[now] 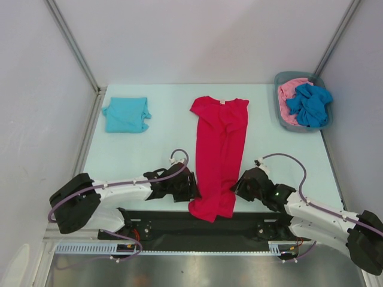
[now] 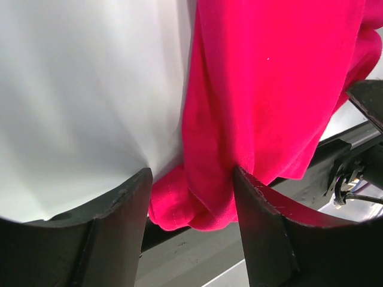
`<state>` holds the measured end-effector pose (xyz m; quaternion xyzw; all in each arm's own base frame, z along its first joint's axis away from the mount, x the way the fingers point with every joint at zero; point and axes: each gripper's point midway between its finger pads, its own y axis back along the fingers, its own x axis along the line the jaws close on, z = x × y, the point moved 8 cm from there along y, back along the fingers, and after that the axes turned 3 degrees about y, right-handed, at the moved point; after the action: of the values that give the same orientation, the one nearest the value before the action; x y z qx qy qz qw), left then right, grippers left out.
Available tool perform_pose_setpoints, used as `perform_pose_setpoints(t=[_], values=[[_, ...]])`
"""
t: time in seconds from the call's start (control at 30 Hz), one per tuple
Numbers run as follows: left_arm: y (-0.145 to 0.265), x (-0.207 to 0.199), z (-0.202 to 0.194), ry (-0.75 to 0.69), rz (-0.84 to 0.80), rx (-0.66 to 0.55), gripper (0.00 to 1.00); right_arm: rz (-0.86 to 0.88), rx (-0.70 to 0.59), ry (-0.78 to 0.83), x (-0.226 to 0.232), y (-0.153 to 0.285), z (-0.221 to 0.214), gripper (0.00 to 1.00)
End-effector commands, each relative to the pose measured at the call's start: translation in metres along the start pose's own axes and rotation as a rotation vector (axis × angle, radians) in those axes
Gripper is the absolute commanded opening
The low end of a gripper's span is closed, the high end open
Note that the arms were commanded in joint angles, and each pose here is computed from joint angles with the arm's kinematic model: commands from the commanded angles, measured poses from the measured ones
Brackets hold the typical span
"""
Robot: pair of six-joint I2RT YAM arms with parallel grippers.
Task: Fold and stack the t-shirts
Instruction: Fold the tshirt
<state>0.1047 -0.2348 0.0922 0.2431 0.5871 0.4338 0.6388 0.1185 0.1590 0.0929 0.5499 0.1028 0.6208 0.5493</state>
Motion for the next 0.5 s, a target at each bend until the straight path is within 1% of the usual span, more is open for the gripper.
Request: perform_pose_setpoints(t=[0.0, 0.17, 0.3, 0.37, 0.43, 0.47], values=[[0.000, -0.009, 0.007, -0.042, -0.013, -0.038, 0.63, -0.019, -0.070, -0.006, 0.007, 0.013, 0.011, 0.36], [-0.004, -0.020, 0.012, -0.074, -0.025, -0.033, 0.63, -0.048, -0.127, 0.030, 0.013, 0.024, 0.026, 0.37], [-0.003, -0.028, 0.015, -0.091, -0.044, -0.034, 0.63, -0.075, -0.152, 0.023, 0.012, 0.033, 0.039, 0.39], [-0.003, -0.028, 0.014, -0.100, -0.062, -0.033, 0.63, -0.053, -0.160, -0.005, 0.008, 0.038, 0.039, 0.39], [0.000, -0.031, 0.014, -0.098, -0.113, -0.044, 0.64, -0.059, -0.127, -0.033, -0.005, 0.037, 0.029, 0.39], [-0.002, -0.026, 0.010, -0.094, -0.116, -0.034, 0.64, -0.032, -0.126, -0.056, -0.009, 0.040, 0.025, 0.39]])
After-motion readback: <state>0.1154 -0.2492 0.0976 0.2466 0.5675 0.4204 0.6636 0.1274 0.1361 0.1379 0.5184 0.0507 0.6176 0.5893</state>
